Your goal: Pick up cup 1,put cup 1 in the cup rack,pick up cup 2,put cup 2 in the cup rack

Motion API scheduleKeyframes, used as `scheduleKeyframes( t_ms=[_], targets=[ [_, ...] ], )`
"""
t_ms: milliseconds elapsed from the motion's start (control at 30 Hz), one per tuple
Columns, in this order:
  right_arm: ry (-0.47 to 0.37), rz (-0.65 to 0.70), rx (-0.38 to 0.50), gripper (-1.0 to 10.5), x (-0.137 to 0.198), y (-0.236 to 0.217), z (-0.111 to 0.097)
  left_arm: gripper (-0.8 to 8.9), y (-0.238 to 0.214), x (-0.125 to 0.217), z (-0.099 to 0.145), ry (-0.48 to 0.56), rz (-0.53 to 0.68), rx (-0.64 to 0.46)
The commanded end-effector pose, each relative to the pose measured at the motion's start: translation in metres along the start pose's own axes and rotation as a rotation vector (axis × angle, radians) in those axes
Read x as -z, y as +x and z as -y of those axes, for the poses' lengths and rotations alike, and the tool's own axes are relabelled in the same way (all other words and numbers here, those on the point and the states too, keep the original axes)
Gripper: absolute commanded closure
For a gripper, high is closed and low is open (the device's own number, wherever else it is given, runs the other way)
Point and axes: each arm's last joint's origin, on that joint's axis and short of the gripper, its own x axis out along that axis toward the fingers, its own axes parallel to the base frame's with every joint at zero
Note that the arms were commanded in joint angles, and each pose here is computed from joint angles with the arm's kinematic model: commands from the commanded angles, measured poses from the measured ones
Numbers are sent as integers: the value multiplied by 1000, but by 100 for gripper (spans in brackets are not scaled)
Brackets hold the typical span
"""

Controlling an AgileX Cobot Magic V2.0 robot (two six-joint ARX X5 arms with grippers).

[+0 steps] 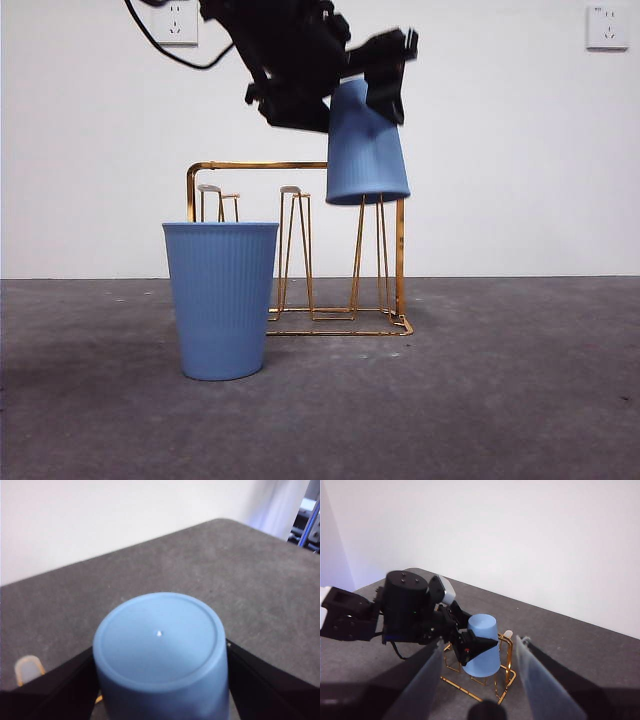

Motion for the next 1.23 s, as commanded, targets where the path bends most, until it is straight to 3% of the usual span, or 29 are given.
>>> scheduleKeyframes(
  t_ms=[33,867,1033,1233],
  targets=[
    [-4,-4,4,696,1,1,0,820,8,7,0,-7,-5,-3],
    [-26,-43,1,698,5,1,0,820,45,65,6,-32,-184,-20],
    [-31,-44,1,698,5,2,0,820,47,77,17,-17,-237,-25],
    [-42,-44,1,698,5,2,0,820,46,77,30,10,-218,-46]
  ],
)
